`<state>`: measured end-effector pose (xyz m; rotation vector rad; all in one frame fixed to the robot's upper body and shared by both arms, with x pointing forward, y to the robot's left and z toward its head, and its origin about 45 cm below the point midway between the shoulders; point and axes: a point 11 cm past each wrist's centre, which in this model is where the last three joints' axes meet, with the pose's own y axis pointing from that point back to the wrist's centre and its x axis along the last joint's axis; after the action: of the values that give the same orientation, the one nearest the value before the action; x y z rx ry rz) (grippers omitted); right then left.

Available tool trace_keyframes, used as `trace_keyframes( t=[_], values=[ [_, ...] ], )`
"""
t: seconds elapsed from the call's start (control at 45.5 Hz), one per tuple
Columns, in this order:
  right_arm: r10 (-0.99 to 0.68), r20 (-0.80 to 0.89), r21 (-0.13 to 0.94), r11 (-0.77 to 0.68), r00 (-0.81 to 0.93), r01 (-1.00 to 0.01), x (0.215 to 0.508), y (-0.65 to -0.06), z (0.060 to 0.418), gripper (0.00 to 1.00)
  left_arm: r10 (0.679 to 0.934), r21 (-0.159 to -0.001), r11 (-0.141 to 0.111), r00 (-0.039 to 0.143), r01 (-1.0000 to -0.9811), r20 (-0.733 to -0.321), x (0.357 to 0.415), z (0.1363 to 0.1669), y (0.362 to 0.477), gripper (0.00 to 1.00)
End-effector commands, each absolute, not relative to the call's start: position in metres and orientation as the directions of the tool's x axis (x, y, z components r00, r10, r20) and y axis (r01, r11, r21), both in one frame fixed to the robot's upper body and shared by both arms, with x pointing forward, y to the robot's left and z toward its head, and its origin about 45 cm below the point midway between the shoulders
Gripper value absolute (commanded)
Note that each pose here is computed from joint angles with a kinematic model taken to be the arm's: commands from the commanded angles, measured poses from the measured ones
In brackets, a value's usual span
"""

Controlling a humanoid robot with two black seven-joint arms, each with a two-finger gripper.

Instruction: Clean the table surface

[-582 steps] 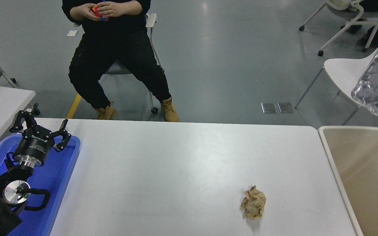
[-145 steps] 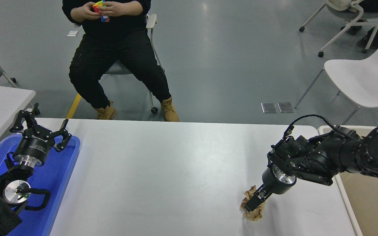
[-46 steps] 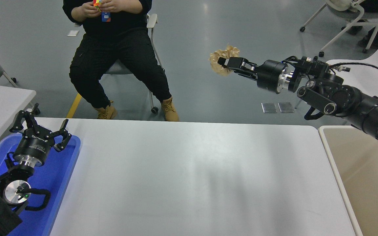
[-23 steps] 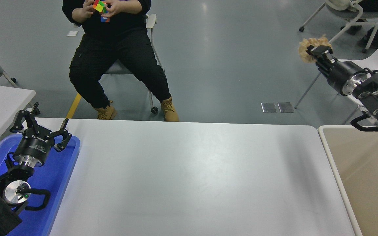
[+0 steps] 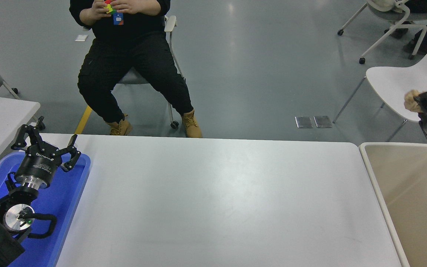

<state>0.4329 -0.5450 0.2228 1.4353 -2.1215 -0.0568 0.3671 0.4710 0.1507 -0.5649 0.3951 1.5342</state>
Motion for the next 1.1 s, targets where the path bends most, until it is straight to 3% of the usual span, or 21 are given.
trace_keyframes(
  t=[0.0, 0.549, 0.813, 1.077],
  values=[
    [-0.828, 0.442, 0.444, 0.536, -0.345, -0.718, 0.401, -0.57, 0.196, 0.0, 0.819, -0.096, -0.05, 0.014, -0.9941, -0.574, 0.367, 0.1506, 0.471, 1.0],
    [-0.793, 0.54, 0.626, 0.601, -0.28, -0.497, 0.315, -0.587, 0.107, 0.0, 0.819, -0.096, -0.05, 0.014, -0.9941, -0.574, 0.367, 0.1506, 0.471, 1.0],
    [-0.811, 0.534, 0.674, 0.58, -0.24, -0.458, 0.294, -0.569, 0.071, 0.0, 0.819, -0.096, -0.05, 0.014, -0.9941, -0.574, 0.367, 0.1506, 0.471, 1.0],
    [-0.811, 0.536, 0.68, 0.579, -0.234, -0.451, 0.291, -0.567, 0.066, 0.0, 0.819, -0.096, -0.05, 0.014, -0.9941, -0.574, 0.367, 0.1506, 0.471, 1.0]
  ],
)
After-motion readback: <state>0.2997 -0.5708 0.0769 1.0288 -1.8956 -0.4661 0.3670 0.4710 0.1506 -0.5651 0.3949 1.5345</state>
